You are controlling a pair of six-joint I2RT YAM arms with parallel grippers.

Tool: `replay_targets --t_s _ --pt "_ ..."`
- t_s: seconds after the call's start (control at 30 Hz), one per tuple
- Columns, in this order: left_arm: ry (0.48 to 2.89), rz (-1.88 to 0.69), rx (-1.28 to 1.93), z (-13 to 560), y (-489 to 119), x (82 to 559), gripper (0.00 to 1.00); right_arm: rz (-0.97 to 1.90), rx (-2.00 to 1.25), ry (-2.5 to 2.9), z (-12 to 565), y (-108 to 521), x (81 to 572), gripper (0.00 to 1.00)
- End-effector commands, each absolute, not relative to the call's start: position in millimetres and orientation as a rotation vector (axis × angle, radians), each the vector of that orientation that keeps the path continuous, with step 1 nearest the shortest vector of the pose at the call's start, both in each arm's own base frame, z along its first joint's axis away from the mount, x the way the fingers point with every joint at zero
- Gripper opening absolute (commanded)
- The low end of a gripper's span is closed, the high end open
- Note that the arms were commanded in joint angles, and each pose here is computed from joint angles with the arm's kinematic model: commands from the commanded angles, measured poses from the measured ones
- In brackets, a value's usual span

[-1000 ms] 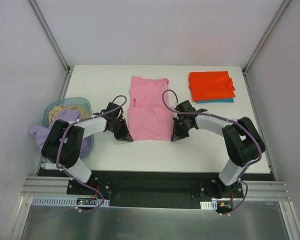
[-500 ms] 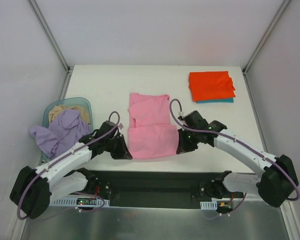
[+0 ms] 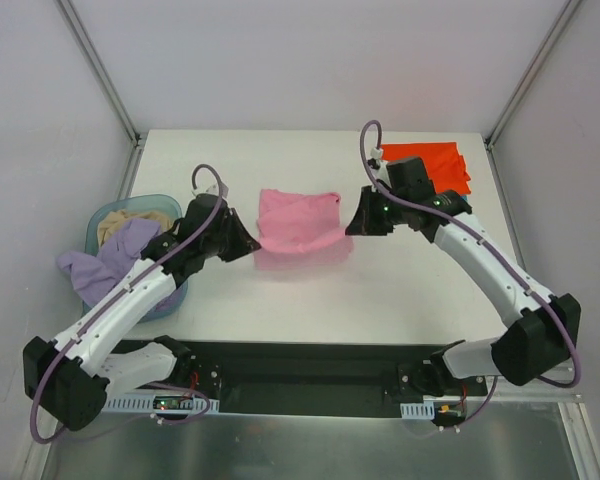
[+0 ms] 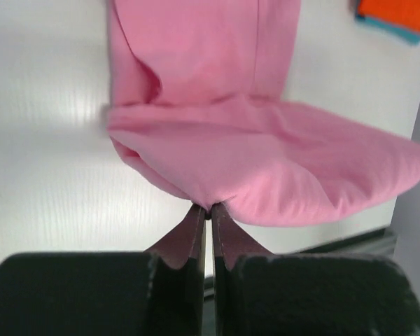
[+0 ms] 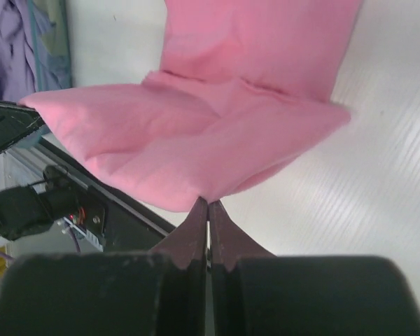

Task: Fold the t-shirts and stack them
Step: Fold the tshirt

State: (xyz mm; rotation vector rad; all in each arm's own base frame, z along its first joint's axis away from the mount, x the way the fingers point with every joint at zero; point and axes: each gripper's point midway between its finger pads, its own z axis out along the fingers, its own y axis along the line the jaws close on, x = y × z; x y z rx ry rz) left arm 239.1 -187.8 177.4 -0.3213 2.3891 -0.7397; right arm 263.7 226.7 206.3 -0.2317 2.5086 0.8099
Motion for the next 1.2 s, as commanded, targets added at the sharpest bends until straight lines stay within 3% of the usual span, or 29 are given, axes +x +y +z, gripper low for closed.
replay_targets --t_s 0.0,0.23,0.53,0.93,1.17 --pt "2.299 -0.633 -0.412 202.4 -167.0 288.8 0.00 0.923 -0.272 2.365 238.4 246.3 310.4 0.01" --pt "2.293 -0.611 -0.483 202.5 -152.4 316.5 0.00 1.124 -0.281 2.280 256.2 266.7 337.8 0.01" --pt "2.278 -0.573 -0.481 202.9 -146.1 361.6 0.00 1.221 -0.143 2.311 228.9 260.8 383.7 0.01" --pt "2.358 -0.608 -0.430 175.2 -155.5 460.9 0.00 1.147 0.040 2.385 167.3 230.6 471.5 0.01" --pt "2.429 -0.617 -0.400 126.9 -163.8 509.2 0.00 1.053 0.071 2.431 122.0 222.2 513.6 0.02"
